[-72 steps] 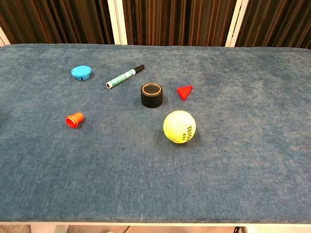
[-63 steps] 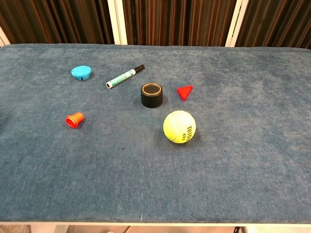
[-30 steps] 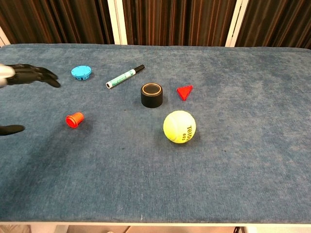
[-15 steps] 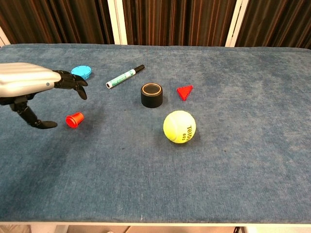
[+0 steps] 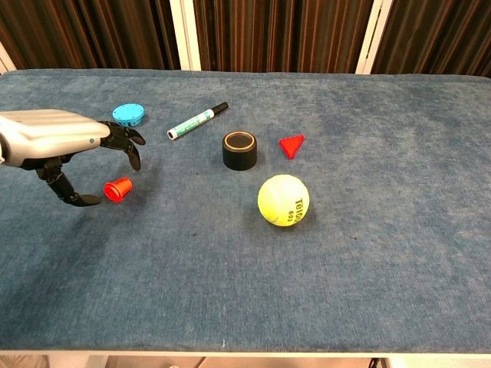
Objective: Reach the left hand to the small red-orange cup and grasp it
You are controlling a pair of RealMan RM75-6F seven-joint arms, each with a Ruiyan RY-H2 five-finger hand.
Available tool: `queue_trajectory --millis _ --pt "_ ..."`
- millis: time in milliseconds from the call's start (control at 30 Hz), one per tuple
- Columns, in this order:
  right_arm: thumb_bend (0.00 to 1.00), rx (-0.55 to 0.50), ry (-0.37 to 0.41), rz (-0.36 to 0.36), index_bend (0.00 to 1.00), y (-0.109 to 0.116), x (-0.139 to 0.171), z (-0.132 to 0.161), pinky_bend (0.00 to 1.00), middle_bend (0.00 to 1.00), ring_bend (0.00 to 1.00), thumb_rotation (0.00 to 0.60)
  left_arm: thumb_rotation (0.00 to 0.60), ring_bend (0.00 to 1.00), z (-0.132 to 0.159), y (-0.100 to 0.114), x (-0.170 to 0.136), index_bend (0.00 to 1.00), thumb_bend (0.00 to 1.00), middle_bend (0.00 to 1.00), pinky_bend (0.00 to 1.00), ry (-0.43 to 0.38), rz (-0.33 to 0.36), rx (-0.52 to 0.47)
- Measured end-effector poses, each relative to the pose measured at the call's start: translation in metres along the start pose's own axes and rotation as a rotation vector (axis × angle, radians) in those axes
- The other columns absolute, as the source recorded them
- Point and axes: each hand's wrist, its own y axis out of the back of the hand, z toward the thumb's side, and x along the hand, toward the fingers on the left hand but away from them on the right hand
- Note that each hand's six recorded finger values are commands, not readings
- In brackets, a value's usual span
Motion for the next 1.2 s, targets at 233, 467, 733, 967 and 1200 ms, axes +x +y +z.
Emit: queue_trajectory --millis 233,467,733,967,1200 --pt "0.4 0.005 -0.007 0.003 0.18 0.0 0.0 -0.001 0.0 0.13 0.06 0.6 0.6 0.05 -0.001 0.0 0.008 0.31 0.29 0.06 0.16 0.004 0.008 0.008" --pt "0.4 0.007 -0.01 0.003 0.18 0.0 0.0 -0.001 0.0 0.13 0.06 0.6 0.6 0.05 -0.003 -0.006 0.014 0.34 0.3 0.06 0.16 0.01 -0.005 -0.003" --pt "0.4 0.01 -0.015 0.006 0.19 -0.001 0.0 -0.002 0.0 0.13 0.06 0.6 0.6 0.05 -0.002 -0.011 0.021 0.39 0.37 0.08 0.16 0.0 -0.012 -0.006" --pt "0.4 0.01 -0.014 0.008 0.19 -0.002 -0.001 -0.001 0.0 0.13 0.06 0.6 0.6 0.05 -0.002 -0.01 0.023 0.44 0.44 0.09 0.16 -0.007 -0.011 -0.003" --pt "0.4 0.006 -0.012 0.007 0.19 -0.001 0.0 -0.001 0.0 0.13 0.06 0.6 0.6 0.05 -0.005 -0.001 0.017 0.44 0.46 0.09 0.16 0.002 0.005 -0.004"
